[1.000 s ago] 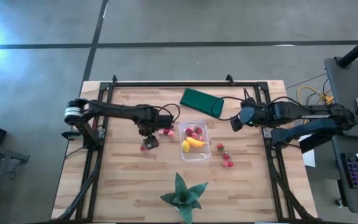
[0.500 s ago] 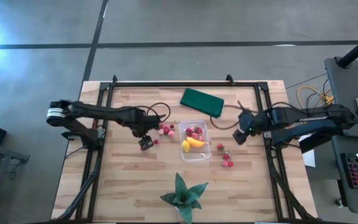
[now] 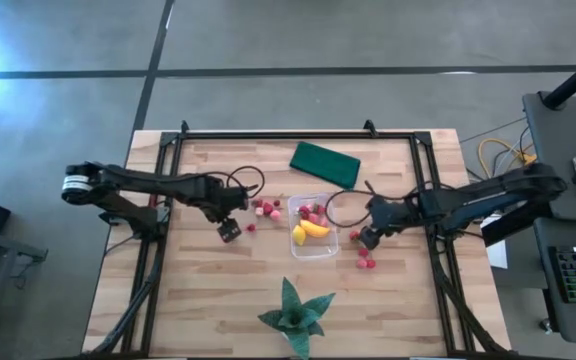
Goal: Pick and placing Produce into tupperware
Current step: Put the strawberry into the transparent bin
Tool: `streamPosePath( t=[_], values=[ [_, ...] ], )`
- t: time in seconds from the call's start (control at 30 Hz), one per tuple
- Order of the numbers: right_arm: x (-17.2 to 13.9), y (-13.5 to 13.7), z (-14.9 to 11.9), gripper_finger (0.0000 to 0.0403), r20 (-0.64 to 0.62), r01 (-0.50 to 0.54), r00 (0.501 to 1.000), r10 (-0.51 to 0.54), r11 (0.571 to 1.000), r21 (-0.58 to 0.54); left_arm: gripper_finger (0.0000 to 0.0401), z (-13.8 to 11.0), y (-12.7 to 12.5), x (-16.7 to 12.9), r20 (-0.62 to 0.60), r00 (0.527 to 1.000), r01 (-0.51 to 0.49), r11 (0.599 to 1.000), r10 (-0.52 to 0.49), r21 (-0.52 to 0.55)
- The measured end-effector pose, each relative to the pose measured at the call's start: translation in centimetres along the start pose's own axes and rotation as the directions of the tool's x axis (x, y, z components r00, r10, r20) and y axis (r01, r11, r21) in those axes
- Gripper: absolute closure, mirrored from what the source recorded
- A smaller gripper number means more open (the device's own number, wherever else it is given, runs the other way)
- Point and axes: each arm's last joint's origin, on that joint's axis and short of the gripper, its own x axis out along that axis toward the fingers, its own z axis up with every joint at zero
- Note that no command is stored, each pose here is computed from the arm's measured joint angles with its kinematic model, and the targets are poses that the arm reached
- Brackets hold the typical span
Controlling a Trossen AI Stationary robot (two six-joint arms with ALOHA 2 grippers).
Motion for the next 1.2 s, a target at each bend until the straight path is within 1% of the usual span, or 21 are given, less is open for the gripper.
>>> streamPosePath(
  t=[0.13, 0.3, 0.67, 0.87, 1.07, 1.2],
  values=[
    [1.6, 0.2, -0.2, 0.0074, -0.042, 0.06, 0.997, -0.062, 0.997, -0.05, 0.0159, -0.2, 0.1, 0.2, -0.01, 1.0, -0.005, 1.0, 0.005, 0.001],
    [3.2, 0.3, -0.3, 0.0074, -0.076, 0.117, 0.99, -0.122, 0.991, -0.073, 0.0159, -0.3, 0.1, 0.2, -0.007, 1.0, -0.003, 1.0, 0.003, 0.001],
    [5.8, 2.6, 1.0, 0.0075, -0.092, 0.187, 0.975, -0.201, 0.972, -0.145, 0.0159, -0.4, 0.2, 0.4, -0.012, 1.0, -0.007, 1.0, 0.007, 0.002],
    [7.1, 2.7, 0.9, 0.0077, -0.13, 0.249, 0.954, -0.27, 0.956, -0.157, 0.0159, -0.4, 0.2, 0.5, -0.012, 1.0, -0.008, 1.0, 0.008, 0.002],
    [7.4, 2.7, 0.9, 0.008, -0.125, 0.252, 0.955, -0.267, 0.96, -0.123, 0.0159, -0.4, 0.2, 0.5, -0.008, 1.0, -0.007, 1.0, 0.007, 0.002],
    [7.2, 2.8, 1.0, 0.0115, -0.111, 0.247, 0.96, -0.258, 0.963, -0.111, 0.0159, -0.3, 0.2, 0.5, -0.004, 1.0, -0.005, 1.0, 0.005, 0.002]
  ],
)
